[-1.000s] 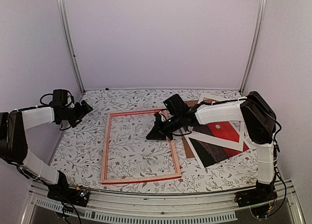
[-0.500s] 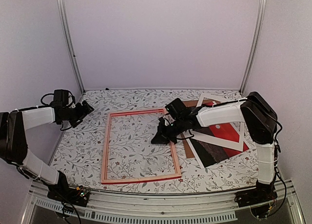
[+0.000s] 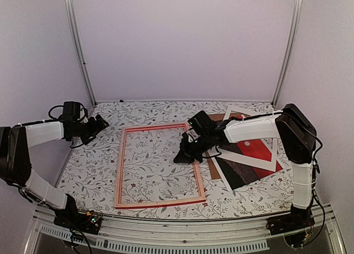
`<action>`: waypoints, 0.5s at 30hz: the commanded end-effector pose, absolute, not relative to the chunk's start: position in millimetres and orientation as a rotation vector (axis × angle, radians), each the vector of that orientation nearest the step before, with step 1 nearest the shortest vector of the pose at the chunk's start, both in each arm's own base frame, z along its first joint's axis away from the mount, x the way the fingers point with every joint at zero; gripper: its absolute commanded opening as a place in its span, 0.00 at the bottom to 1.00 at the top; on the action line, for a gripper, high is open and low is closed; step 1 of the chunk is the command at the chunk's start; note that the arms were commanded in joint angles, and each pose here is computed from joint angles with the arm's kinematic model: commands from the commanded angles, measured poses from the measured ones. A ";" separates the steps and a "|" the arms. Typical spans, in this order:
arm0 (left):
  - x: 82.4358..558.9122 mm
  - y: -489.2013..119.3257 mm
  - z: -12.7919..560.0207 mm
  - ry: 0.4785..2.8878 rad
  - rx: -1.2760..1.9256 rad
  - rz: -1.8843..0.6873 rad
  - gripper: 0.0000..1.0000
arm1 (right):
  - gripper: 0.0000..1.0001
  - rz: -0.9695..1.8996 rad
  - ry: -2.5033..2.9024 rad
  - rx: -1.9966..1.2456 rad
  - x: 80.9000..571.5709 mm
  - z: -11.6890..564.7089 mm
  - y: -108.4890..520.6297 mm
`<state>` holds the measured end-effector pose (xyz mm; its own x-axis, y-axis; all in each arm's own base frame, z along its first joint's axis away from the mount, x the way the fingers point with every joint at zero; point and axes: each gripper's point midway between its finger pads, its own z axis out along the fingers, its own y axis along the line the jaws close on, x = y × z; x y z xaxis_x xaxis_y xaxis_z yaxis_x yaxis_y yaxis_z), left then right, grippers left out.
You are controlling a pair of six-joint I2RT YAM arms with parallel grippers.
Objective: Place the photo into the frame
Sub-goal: Place the glass panel at the frame body.
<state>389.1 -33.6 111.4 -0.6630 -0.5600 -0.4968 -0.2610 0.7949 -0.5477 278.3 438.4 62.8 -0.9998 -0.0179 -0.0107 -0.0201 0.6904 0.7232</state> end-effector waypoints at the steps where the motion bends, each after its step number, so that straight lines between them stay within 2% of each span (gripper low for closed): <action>1: 394.1 -36.5 114.7 2.296 -0.572 -0.567 0.96 | 0.00 1.233 2.831 -0.058 284.3 84.4 437.9; 15: 394.1 -36.2 113.2 2.300 -0.573 -0.564 0.96 | 0.00 1.216 2.811 -0.097 290.8 89.7 442.3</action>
<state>389.0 -34.0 111.3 -0.6642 -0.5573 -0.4983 -0.2591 0.7968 -0.5459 279.6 435.8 63.2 -0.9994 -0.0259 -0.0246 -0.0357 0.7089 0.7044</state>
